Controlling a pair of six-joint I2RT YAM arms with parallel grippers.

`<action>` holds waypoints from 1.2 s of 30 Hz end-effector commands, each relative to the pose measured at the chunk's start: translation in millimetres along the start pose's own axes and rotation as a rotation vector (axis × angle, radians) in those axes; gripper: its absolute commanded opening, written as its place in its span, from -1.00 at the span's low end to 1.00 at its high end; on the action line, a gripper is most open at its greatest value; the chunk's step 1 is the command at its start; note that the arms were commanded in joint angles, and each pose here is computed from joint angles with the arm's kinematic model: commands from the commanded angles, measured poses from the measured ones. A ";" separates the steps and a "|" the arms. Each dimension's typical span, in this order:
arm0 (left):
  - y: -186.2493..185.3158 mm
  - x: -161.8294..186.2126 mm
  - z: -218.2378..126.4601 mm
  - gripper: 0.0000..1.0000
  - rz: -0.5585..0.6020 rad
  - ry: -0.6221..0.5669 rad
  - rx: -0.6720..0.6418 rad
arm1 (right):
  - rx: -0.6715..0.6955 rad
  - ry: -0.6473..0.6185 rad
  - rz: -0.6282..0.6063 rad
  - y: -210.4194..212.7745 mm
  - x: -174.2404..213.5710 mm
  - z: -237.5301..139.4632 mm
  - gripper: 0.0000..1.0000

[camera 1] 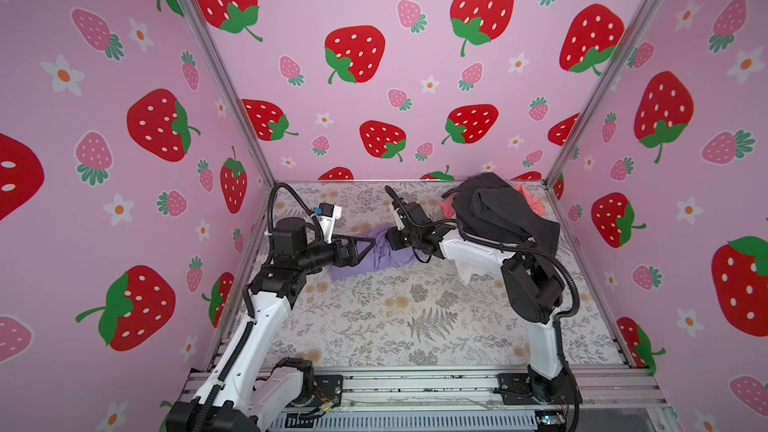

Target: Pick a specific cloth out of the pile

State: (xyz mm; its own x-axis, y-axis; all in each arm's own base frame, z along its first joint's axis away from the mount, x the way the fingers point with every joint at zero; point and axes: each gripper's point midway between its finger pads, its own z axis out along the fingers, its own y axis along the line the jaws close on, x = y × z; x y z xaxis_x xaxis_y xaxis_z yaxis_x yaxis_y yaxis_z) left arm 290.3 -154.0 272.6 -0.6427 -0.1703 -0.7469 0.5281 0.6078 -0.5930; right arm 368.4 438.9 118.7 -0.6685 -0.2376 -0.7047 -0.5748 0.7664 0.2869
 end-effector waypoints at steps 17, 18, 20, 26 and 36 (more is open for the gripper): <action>-3.6 -0.3 -0.9 0.99 0.023 -0.008 0.010 | -0.263 0.150 0.150 50.7 57.3 33.3 0.07; -3.9 -0.5 -1.2 0.99 0.025 -0.009 0.010 | -0.274 0.161 0.153 55.2 60.8 36.7 0.09; -3.2 0.0 -1.0 0.98 0.023 -0.008 0.008 | -0.297 0.180 0.160 62.4 65.5 43.7 0.09; -2.9 -0.3 -1.0 0.98 0.024 -0.009 0.007 | -0.358 0.199 0.198 78.9 70.1 59.5 0.06; -2.7 -0.6 -1.2 0.99 0.025 -0.011 0.004 | -0.435 0.165 0.255 96.9 51.0 82.2 0.05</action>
State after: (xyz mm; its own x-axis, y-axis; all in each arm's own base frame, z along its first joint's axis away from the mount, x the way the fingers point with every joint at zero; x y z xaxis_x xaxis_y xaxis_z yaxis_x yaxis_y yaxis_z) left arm 290.3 -153.9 272.6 -0.6422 -0.1701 -0.7475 0.5282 0.6085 -0.5923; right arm 320.1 536.5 59.2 -0.8391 -0.2090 -0.5022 -0.5290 0.5281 0.6643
